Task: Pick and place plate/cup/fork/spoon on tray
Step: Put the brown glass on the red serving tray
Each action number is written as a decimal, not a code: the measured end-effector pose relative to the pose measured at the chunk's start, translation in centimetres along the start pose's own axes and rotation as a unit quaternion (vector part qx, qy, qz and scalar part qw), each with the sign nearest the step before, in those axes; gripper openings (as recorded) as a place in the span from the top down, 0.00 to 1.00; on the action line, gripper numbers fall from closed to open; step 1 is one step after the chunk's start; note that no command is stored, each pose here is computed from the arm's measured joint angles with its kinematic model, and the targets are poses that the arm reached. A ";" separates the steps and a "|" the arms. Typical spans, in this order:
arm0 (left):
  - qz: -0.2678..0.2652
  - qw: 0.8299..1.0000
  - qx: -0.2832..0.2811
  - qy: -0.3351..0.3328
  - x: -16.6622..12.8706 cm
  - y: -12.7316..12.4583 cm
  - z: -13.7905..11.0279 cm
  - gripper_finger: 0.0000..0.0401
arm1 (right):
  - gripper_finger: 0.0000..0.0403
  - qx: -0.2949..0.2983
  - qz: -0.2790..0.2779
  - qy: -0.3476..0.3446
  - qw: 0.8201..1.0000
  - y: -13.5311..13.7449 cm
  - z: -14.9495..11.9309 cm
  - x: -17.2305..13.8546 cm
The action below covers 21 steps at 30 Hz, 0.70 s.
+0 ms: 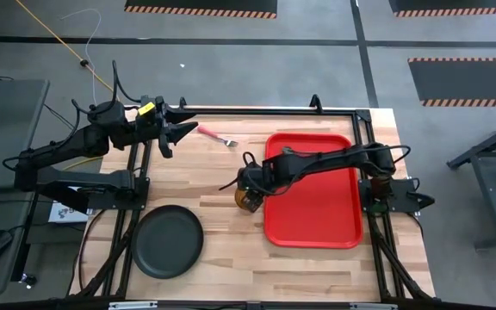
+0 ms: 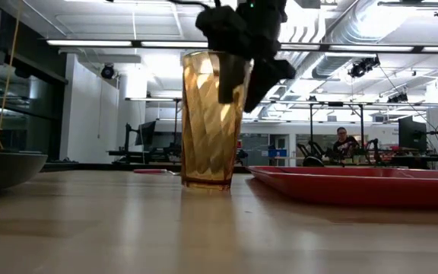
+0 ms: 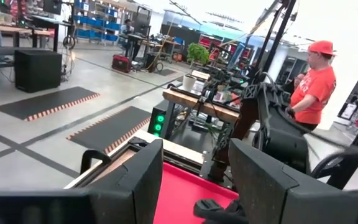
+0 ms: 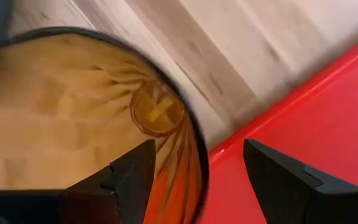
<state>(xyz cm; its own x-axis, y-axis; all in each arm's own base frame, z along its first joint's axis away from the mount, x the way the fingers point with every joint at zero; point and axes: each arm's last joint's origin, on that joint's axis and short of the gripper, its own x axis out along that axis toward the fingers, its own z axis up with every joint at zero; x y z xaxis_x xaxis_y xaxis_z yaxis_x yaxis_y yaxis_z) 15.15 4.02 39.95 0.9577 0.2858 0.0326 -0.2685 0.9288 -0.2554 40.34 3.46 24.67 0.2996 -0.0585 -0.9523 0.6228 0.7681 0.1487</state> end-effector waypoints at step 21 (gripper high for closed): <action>0.015 1.000 -0.015 -0.004 0.0 0.1 0.0 0.57 | 0.97 -0.085 0.067 -0.039 0.993 -0.1 0.2 -6.1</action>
<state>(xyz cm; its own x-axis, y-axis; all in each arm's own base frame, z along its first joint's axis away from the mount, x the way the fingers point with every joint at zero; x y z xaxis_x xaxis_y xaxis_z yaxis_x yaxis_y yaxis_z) 15.13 4.11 39.94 0.9484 0.3156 0.0318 -0.2941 0.9125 -0.2844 38.57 3.58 30.54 0.4318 0.0074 -0.9019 0.4445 0.8683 0.2199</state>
